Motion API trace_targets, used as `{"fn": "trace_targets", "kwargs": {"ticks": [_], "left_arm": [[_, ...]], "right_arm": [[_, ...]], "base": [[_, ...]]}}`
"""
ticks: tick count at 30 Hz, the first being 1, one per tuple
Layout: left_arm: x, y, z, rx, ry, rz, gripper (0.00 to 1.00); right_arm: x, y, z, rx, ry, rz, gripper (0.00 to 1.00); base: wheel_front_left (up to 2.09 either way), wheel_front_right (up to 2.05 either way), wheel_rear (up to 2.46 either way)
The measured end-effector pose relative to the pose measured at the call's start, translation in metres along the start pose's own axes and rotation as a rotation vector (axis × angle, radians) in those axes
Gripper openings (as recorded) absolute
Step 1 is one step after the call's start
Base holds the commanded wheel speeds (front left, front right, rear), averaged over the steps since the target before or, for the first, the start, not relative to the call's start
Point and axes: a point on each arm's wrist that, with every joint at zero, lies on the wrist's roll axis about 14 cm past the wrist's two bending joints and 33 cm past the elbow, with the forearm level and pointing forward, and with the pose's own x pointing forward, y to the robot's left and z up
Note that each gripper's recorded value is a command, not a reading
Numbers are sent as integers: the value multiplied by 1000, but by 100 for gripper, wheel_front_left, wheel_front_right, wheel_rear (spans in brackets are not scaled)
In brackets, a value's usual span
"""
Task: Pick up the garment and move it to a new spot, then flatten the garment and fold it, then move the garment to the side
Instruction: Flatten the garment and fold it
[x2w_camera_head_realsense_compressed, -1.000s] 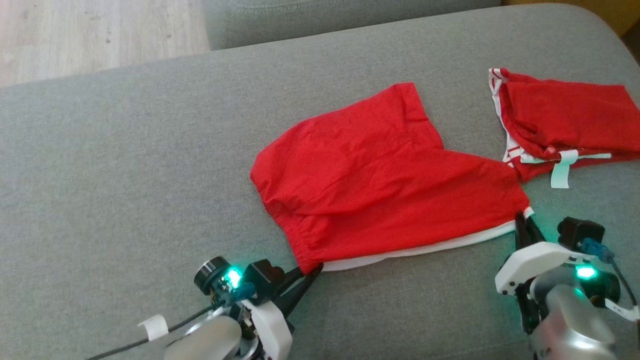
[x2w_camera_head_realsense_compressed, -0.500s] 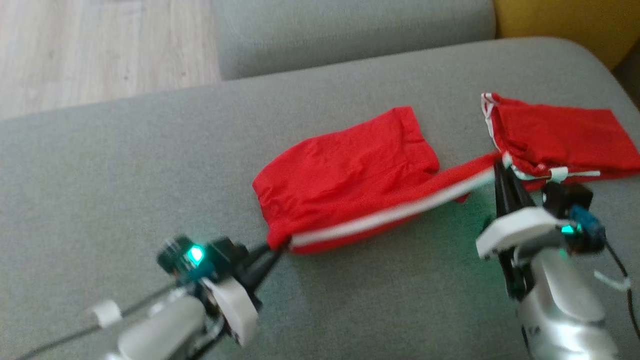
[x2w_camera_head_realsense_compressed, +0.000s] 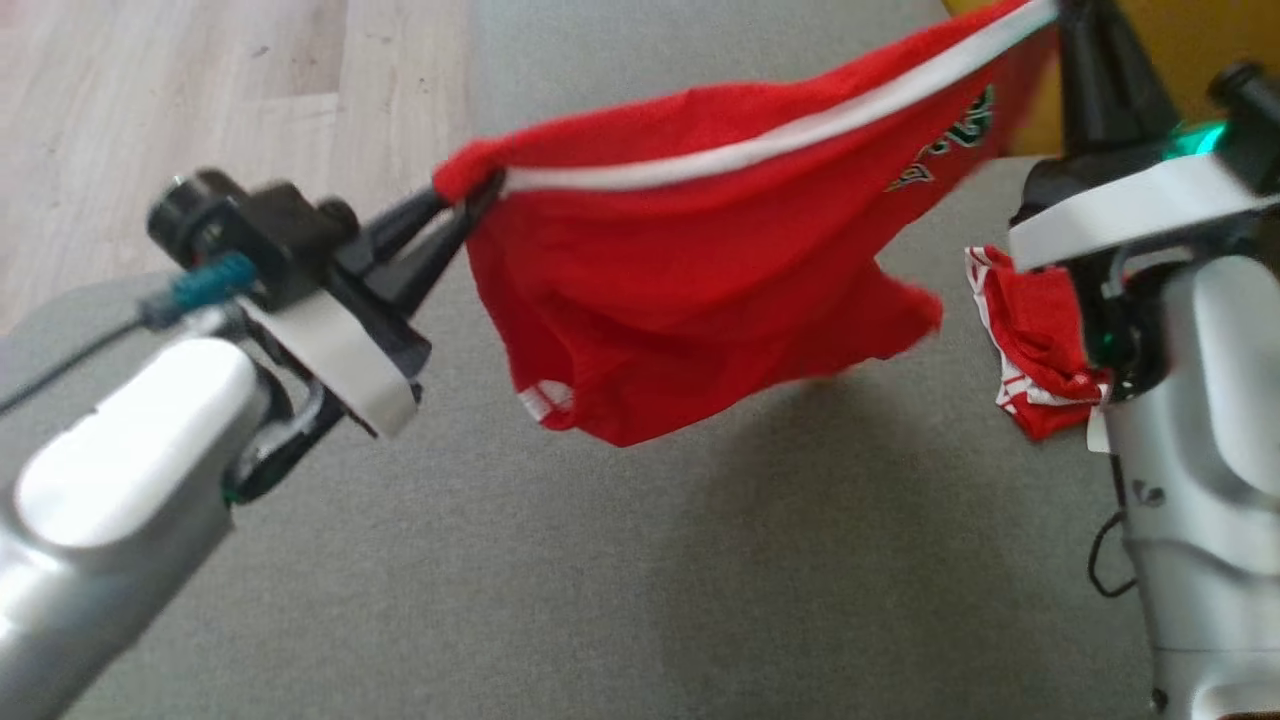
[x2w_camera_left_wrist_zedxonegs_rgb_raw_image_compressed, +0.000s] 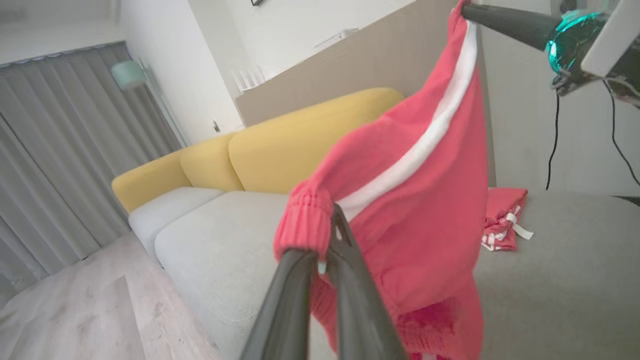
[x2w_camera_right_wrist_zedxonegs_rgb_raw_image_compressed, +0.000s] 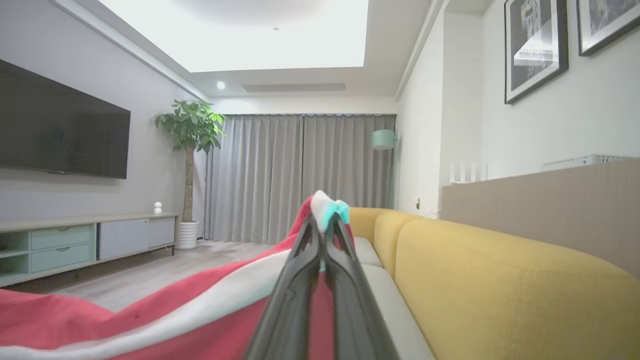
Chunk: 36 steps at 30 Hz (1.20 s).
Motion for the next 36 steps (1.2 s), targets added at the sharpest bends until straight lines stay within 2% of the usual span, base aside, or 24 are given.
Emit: {"fn": "trace_targets", "kwargs": {"ticks": [6, 9, 12, 17, 20, 25, 30, 33, 36], "left_arm": [[-16, 6, 38, -9, -81, 25, 0], [-22, 5, 44, -44, -109, 30, 0], [-25, 4, 28, -75, -72, 27, 0], [-15, 19, 4, -138, -30, 41, 0], [5, 44, -10, -115, 4, 46, 0], [49, 118, -16, -7, -25, 144, 0], [82, 183, -11, 39, -142, 262, 0], [99, 197, -18, 29, -174, 287, 0], [112, 190, -37, -14, -167, 274, 0]], "right_arm": [[-1, 1, 30, -16, -58, -12, 0], [-9, 1, 16, -6, -9, -27, 0], [-13, 2, -2, -7, 52, -32, 0], [6, -3, -24, -11, 128, -40, 0], [39, -6, -39, -17, 155, -28, 0], [105, -9, -71, -104, 186, 15, 0], [159, -19, -78, -162, 89, 11, 0], [175, -27, -86, -162, 47, -8, 0], [169, -33, -130, -145, 141, -22, 0]], "base": [[0, 0, 0], [0, 0, 0], [0, 0, 0], [0, 0, 0], [0, 0, 0], [0, 0, 0], [0, 0, 0], [0, 0, 0], [0, 0, 0]]}}
